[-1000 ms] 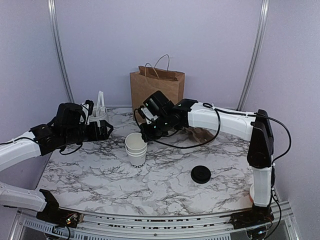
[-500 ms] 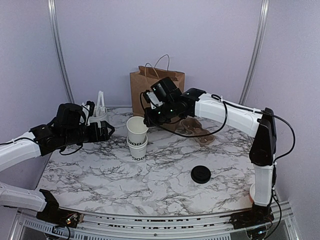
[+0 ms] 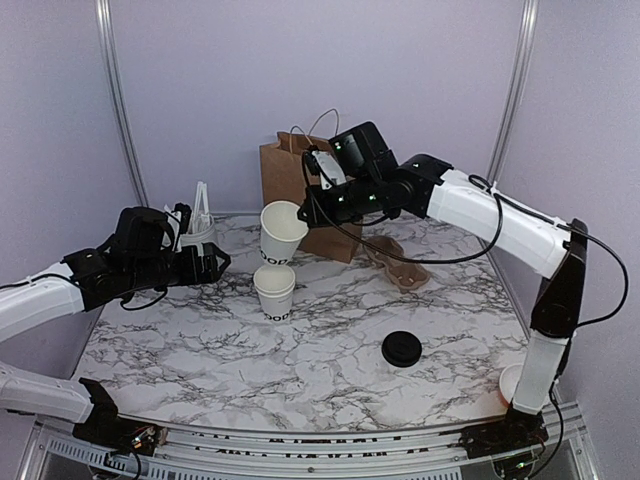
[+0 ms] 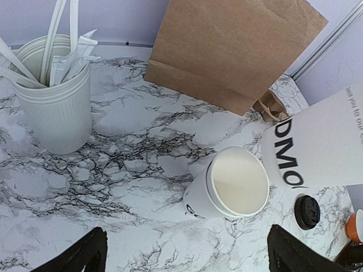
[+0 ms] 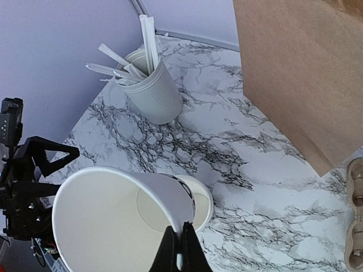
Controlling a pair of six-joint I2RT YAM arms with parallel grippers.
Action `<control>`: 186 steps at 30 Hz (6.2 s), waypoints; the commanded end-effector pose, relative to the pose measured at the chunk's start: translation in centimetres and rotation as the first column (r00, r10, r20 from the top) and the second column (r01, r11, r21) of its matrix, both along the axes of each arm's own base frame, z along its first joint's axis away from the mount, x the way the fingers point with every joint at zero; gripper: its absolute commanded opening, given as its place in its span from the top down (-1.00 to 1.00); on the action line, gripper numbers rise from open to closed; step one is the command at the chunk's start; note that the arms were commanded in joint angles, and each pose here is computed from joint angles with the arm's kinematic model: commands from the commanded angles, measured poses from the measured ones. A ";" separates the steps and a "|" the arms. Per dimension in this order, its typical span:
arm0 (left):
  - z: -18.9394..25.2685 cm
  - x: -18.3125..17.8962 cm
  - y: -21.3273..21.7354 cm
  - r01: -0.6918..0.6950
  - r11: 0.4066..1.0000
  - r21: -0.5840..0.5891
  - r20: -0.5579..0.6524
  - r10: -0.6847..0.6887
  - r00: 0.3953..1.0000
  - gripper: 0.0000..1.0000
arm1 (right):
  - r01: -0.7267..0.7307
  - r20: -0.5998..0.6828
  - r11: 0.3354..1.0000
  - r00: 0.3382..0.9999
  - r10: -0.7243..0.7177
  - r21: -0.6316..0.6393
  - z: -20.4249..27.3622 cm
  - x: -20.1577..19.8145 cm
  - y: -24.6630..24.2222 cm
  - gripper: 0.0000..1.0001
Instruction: Pack the takeout coffee
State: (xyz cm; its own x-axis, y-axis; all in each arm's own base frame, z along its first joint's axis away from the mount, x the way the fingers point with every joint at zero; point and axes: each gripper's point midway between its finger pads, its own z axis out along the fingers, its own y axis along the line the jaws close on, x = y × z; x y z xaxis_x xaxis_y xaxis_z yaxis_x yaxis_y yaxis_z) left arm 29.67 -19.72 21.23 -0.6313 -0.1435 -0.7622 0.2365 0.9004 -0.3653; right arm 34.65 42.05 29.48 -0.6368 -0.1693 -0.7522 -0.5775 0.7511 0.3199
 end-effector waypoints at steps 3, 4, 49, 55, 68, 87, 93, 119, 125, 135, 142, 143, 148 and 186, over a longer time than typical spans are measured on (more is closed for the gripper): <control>1.6 1.0 0.2 -0.034 0.999 -0.010 0.032 0.034 0.999 -0.98 | 0.050 0.055 0.999 0.997 -0.050 -0.006 3.0 -1.3 -4.4 1.00; 1.9 1.2 0.2 -0.039 0.999 -0.011 0.038 0.039 0.999 -0.98 | 0.055 0.052 0.998 0.997 -0.054 -0.020 2.7 -1.7 -5.1 1.00; 2.9 3.5 -0.4 -0.088 0.994 -0.071 0.060 0.092 0.994 -0.98 | 0.045 -0.153 0.965 0.984 -0.087 -0.258 -14.8 -10.2 -9.2 0.23; 3.5 3.9 -0.6 -0.086 0.994 -0.071 0.066 0.091 0.994 -0.98 | 0.096 -0.117 0.968 0.985 -0.126 -0.230 -12.4 -9.4 -11.5 0.15; 4.4 4.5 -1.0 -0.103 0.989 -0.105 0.057 0.109 0.992 -0.99 | 0.199 -0.067 0.957 0.974 -0.217 -0.212 -10.5 -7.3 -18.5 -0.06; 5.1 5.1 -2.0 -0.083 0.988 -0.127 0.049 0.090 0.995 -0.98 | 0.294 -0.186 0.914 0.917 -0.352 -0.281 -18.0 -8.2 -24.3 -0.31; 5.0 5.0 -2.2 -0.065 0.991 -0.119 0.050 0.071 0.996 -0.98 | 0.296 -0.225 0.907 0.902 -0.369 -0.300 -19.7 -8.8 -24.6 -0.44; 4.2 4.0 -1.4 -0.047 0.995 -0.087 0.056 0.052 0.997 -0.98 | 0.215 -0.255 0.868 0.900 -0.354 -0.447 -23.9 -10.1 -21.4 -0.72; 4.2 3.9 -1.4 -0.048 0.995 -0.091 0.053 0.053 0.997 -0.98 | 0.207 -0.254 0.866 0.902 -0.349 -0.455 -24.3 -10.0 -21.1 -0.72; 4.1 3.9 -1.4 -0.048 0.995 -0.091 0.051 0.052 0.997 -0.98 | 0.195 -0.267 0.864 0.899 -0.346 -0.464 -25.0 -10.2 -21.0 -0.67; 4.0 3.9 -1.3 -0.051 0.995 -0.088 0.047 0.055 0.997 -0.98 | 0.195 -0.256 0.849 0.899 -0.354 -0.490 -25.1 -10.2 -21.2 -0.61; 4.0 3.9 -1.3 -0.050 0.995 -0.087 0.047 0.054 0.997 -0.98 | 0.196 -0.253 0.848 0.900 -0.355 -0.493 -25.0 -10.1 -21.2 -0.60; 3.9 3.9 -1.3 -0.052 0.995 -0.087 0.044 0.055 0.997 -0.98 | 0.200 -0.243 0.845 0.902 -0.357 -0.496 -24.4 -9.9 -21.0 -0.53; 0.9 1.7 -2.6 0.039 0.987 -0.154 -0.023 -0.043 0.999 -0.98 | -0.124 -0.174 0.896 0.983 0.053 -0.426 -12.6 -11.8 -8.9 -0.52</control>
State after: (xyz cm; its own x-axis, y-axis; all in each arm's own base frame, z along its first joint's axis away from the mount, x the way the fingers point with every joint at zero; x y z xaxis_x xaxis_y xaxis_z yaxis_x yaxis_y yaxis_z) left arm 31.51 -22.18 20.85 -0.6810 -0.2053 -0.7030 0.2350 0.8479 -0.4752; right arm 23.90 31.93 16.56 -0.7358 -0.4402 -0.5147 -0.5559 0.8266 0.0877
